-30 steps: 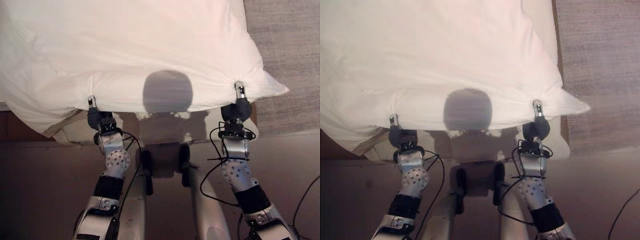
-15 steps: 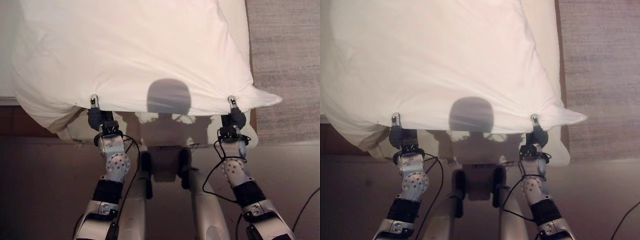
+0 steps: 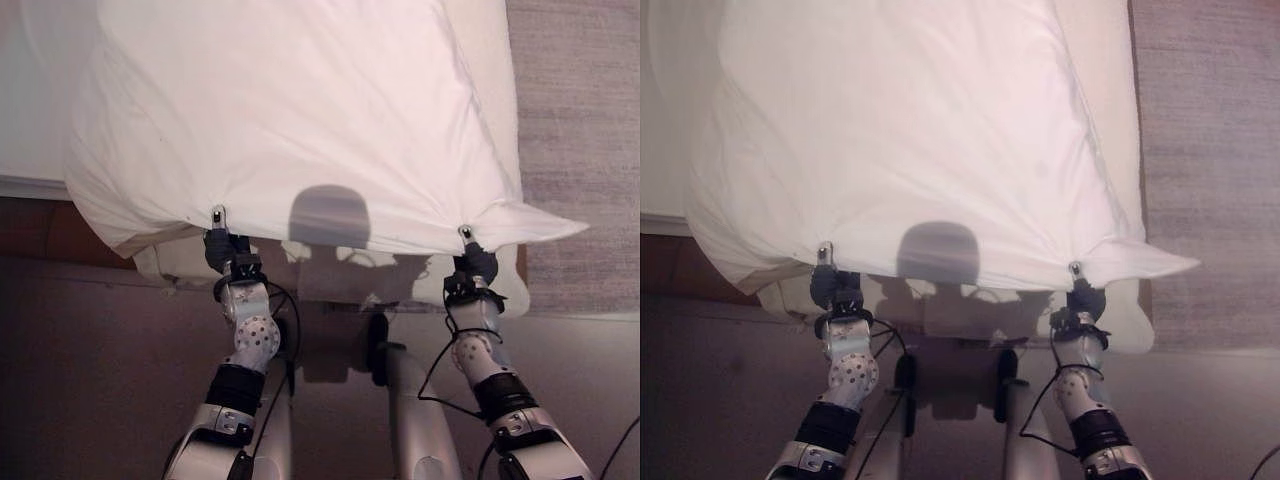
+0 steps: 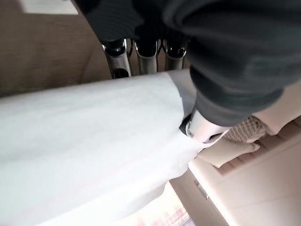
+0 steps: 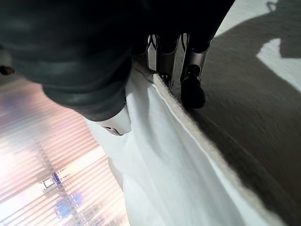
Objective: Make the bed
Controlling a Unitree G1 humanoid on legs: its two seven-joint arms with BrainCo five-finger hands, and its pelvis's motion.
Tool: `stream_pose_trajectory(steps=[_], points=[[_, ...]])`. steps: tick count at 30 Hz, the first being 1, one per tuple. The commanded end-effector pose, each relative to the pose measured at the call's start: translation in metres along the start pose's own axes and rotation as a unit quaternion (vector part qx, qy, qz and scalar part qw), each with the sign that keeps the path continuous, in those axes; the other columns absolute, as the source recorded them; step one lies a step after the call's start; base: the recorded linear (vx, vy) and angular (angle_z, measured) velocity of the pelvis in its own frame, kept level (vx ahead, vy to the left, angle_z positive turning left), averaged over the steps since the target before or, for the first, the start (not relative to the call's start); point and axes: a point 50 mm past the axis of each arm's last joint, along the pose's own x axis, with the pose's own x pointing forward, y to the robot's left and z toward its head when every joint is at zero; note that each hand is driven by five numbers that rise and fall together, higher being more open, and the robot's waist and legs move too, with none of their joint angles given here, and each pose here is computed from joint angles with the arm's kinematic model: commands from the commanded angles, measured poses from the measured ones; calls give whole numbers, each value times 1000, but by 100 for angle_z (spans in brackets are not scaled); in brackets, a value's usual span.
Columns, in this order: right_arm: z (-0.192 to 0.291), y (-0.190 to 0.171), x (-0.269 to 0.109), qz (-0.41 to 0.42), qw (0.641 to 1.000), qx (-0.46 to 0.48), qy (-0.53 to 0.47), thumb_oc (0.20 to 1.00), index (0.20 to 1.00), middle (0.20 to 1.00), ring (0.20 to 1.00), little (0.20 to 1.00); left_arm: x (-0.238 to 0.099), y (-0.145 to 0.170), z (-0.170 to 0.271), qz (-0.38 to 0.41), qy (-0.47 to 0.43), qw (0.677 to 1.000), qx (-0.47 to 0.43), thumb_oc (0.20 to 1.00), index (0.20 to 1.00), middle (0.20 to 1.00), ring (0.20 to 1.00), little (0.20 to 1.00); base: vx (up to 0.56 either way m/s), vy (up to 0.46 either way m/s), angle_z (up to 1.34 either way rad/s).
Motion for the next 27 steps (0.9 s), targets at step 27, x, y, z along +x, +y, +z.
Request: stream_pose_trajectory(steps=[27], points=[[49,-73,-14,-57,981,-176,-55,200,200,200,200,200,-19,48,53,17,-89,993,77,200,200,200,200,200,2,35,0]])
